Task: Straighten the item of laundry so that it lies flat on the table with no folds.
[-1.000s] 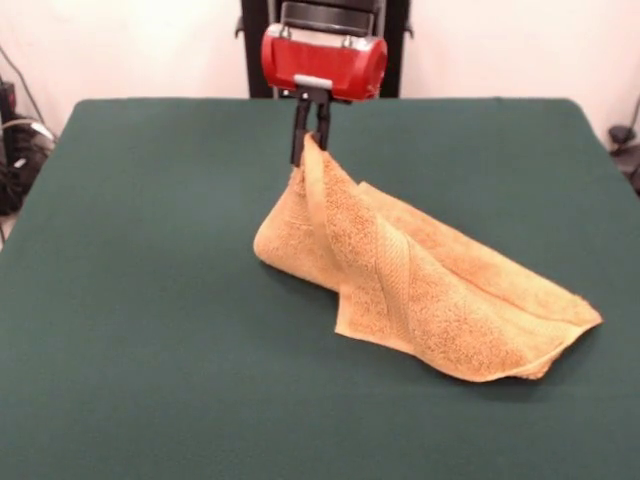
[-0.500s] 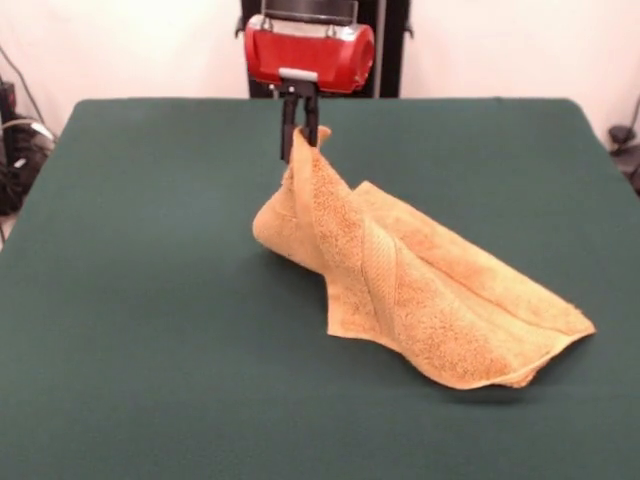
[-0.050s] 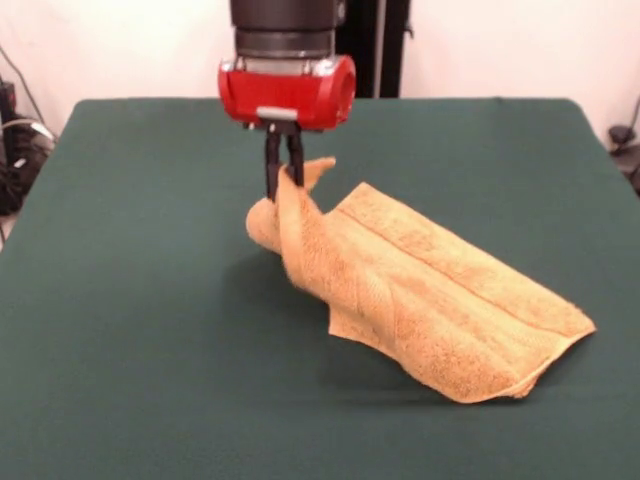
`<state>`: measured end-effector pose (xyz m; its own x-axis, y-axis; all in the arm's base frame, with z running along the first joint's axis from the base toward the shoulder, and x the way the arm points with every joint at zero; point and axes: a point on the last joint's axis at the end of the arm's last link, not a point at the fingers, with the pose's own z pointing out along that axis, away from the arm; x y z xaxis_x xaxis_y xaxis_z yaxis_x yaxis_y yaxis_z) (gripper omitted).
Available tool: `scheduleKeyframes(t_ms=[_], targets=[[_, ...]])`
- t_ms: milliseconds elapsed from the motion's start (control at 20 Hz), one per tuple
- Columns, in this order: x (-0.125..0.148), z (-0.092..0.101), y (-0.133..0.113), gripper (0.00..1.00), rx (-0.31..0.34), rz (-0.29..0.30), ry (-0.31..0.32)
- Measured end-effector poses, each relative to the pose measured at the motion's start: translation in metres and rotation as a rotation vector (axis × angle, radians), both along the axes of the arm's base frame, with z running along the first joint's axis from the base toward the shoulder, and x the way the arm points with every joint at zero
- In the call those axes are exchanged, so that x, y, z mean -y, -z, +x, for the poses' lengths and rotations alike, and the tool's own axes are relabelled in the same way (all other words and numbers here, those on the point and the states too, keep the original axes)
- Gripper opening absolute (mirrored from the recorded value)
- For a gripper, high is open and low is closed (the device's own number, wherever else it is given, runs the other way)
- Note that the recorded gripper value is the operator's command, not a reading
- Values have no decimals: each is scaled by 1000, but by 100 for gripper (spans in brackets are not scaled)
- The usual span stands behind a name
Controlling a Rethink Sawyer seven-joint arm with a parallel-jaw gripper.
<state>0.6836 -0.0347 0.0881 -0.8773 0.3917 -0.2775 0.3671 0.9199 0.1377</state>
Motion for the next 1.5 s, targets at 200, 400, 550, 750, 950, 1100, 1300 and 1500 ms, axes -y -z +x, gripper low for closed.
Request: scheduleKeyframes(t_ms=[200,400,550,750,950,1100,1300,1500], targets=[[5,15,19,0,2,21,-12],[2,29,39,0,15,45,-34],[-1,38,52,0,27,63,-45],[-6,46,64,0,35,82,-59],[-11,50,73,0,36,99,-75],[-16,50,78,100,39,101,-93],[-24,51,79,100,44,108,-107],[-24,51,78,100,48,94,-125]])
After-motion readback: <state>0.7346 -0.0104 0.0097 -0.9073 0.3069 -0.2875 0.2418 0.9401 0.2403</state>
